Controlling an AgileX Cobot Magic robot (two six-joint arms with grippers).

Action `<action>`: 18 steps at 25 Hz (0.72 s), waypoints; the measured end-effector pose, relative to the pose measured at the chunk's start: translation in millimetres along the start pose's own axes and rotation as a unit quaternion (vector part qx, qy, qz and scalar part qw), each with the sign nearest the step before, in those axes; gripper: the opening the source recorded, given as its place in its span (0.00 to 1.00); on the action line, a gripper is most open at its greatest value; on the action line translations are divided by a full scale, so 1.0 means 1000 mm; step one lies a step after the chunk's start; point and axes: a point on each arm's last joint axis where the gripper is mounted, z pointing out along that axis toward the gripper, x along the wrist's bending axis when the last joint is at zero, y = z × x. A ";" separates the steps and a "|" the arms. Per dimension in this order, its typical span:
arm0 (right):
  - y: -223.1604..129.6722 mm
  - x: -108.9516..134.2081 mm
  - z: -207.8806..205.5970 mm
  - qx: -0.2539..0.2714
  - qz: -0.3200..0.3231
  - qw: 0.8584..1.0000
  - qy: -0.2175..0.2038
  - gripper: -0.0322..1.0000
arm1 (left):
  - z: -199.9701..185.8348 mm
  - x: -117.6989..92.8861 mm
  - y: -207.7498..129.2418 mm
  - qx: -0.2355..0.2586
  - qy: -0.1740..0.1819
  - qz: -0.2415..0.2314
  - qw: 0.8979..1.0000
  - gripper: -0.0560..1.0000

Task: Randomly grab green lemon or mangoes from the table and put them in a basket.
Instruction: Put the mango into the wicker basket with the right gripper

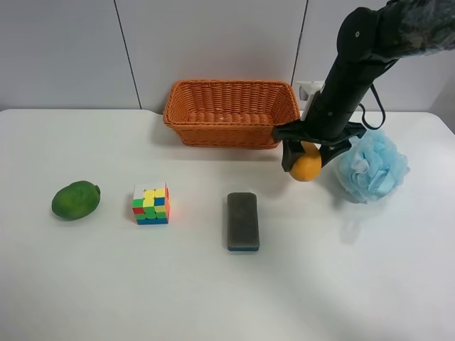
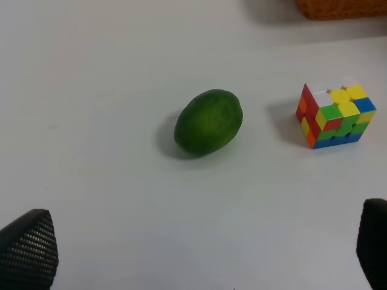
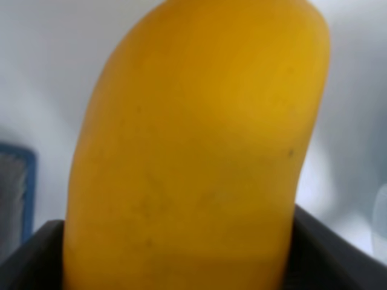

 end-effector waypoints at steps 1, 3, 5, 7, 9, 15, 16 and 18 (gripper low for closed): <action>-0.001 0.003 -0.005 -0.002 -0.006 1.000 0.000 0.66 | 0.000 0.000 0.000 0.000 0.000 0.000 1.000 0.99; -0.004 0.012 -0.014 -0.007 -0.018 1.000 0.004 0.66 | 0.000 0.000 0.000 0.000 0.000 0.000 1.000 0.99; -0.006 0.019 -0.025 -0.020 -0.028 0.999 0.008 0.66 | 0.000 0.000 0.000 0.000 0.000 0.000 1.000 0.99; -0.008 0.026 -0.035 -0.029 -0.038 0.999 0.010 0.66 | 0.000 0.000 0.000 0.000 0.000 0.000 1.000 0.99; -0.007 0.031 -0.047 -0.033 -0.044 0.998 0.013 0.66 | 0.000 0.000 0.000 0.000 0.000 0.000 1.000 0.99; 0.014 0.040 -0.088 -0.075 -0.060 0.995 0.015 0.66 | 0.000 0.000 0.000 0.000 0.000 0.000 1.000 0.99; 0.017 0.041 -0.094 -0.082 -0.063 0.995 0.014 0.66 | 0.000 0.000 0.000 0.000 0.000 0.000 1.000 0.99; 0.026 0.045 -0.105 -0.096 -0.063 0.993 0.017 0.66 | 0.000 0.000 0.000 0.000 0.000 0.000 1.000 0.99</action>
